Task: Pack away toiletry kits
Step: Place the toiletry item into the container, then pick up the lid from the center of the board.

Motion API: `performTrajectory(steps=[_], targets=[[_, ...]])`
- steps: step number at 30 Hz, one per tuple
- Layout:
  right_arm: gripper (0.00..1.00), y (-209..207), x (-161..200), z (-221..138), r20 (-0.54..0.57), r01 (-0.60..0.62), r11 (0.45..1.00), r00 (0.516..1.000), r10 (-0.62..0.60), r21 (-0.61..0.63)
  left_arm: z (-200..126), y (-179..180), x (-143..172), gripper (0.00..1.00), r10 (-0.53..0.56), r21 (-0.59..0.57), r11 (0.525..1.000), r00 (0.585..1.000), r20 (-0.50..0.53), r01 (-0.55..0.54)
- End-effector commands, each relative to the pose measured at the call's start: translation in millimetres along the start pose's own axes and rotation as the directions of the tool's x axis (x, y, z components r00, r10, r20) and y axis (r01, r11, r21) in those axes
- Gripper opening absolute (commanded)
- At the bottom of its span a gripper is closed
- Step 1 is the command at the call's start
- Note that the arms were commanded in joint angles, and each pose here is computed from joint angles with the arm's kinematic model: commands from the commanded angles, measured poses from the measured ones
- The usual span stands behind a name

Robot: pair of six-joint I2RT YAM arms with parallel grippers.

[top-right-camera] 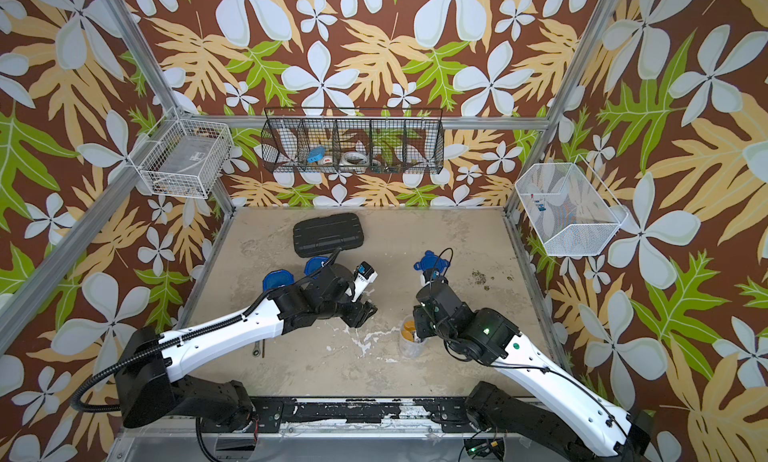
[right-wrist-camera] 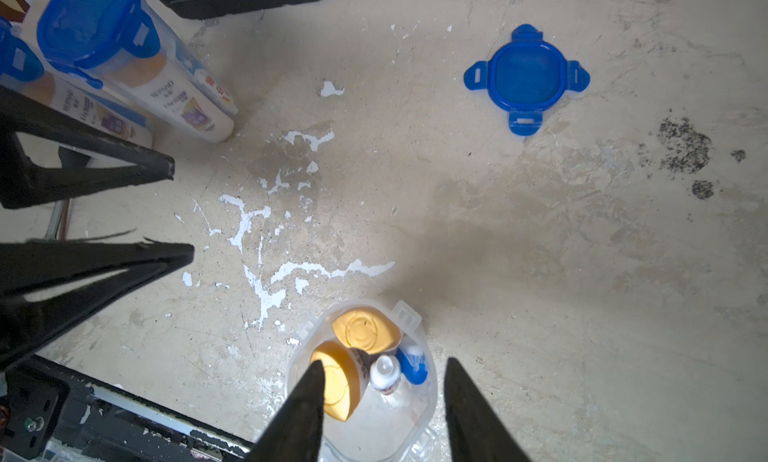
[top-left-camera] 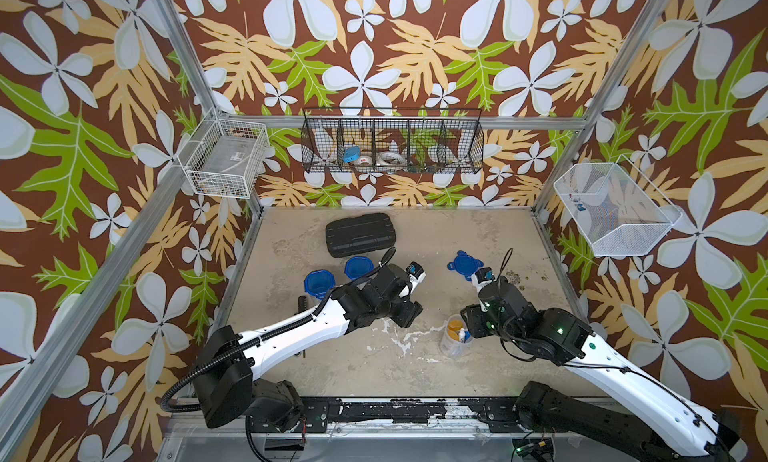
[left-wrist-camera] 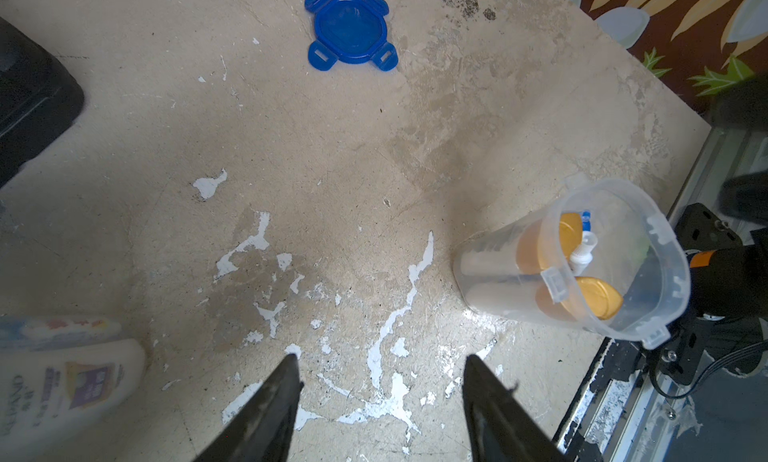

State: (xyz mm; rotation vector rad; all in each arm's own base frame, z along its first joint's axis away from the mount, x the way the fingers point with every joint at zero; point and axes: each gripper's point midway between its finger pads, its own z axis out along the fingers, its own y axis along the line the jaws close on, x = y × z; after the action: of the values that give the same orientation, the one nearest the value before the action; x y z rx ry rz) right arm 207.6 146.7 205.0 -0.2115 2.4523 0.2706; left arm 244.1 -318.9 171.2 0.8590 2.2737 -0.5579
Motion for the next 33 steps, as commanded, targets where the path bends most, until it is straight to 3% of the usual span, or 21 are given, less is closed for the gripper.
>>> performTrajectory(steps=[1, 4, 5, 6, 7, 12, 19, 24, 33], targets=[[0.63, -8, -17, 4, 0.019, -0.015, 0.999, 1.0, 0.015, 0.039, -2, -6, -6, 0.64, -0.022, 0.036, 0.999, 1.0, 0.012, 0.021], [0.75, -29, -30, 20, -0.03, -0.046, 0.997, 0.998, 0.048, 0.069, -3, -11, -9, 0.7, -0.057, 0.065, 0.996, 0.998, 0.019, 0.055], [0.81, -38, -35, 26, -0.043, -0.058, 0.996, 0.997, 0.061, 0.074, -3, -13, -10, 0.76, -0.07, 0.076, 0.995, 0.997, 0.02, 0.068], [0.96, -47, -41, 32, -0.054, -0.064, 0.994, 0.996, 0.068, 0.084, -3, -14, -10, 0.8, -0.082, 0.083, 0.993, 0.996, 0.019, 0.08], [1.0, -58, -48, 38, -0.058, -0.068, 0.993, 0.996, 0.074, 0.1, -4, -15, -10, 0.84, -0.09, 0.089, 0.992, 0.996, 0.019, 0.088], [1.0, -98, -73, 76, -0.095, -0.046, 0.984, 0.994, 0.063, 0.173, -2, -13, -5, 1.0, -0.126, 0.072, 0.989, 0.992, -0.012, 0.127], [1.0, -132, -102, 145, -0.184, -0.051, 0.984, 0.98, 0.082, 0.168, -6, -17, -4, 1.0, -0.188, 0.094, 0.977, 0.982, -0.031, 0.19], [1.0, -135, -127, 192, -0.235, -0.019, 0.994, 0.971, 0.043, 0.106, -9, -18, 2, 1.0, -0.211, 0.095, 0.972, 0.976, -0.055, 0.216], [1.0, -158, -133, 255, -0.31, -0.007, 0.996, 0.95, 0.033, 0.086, -10, -15, 9, 1.0, -0.234, 0.068, 0.968, 0.969, -0.08, 0.24]])
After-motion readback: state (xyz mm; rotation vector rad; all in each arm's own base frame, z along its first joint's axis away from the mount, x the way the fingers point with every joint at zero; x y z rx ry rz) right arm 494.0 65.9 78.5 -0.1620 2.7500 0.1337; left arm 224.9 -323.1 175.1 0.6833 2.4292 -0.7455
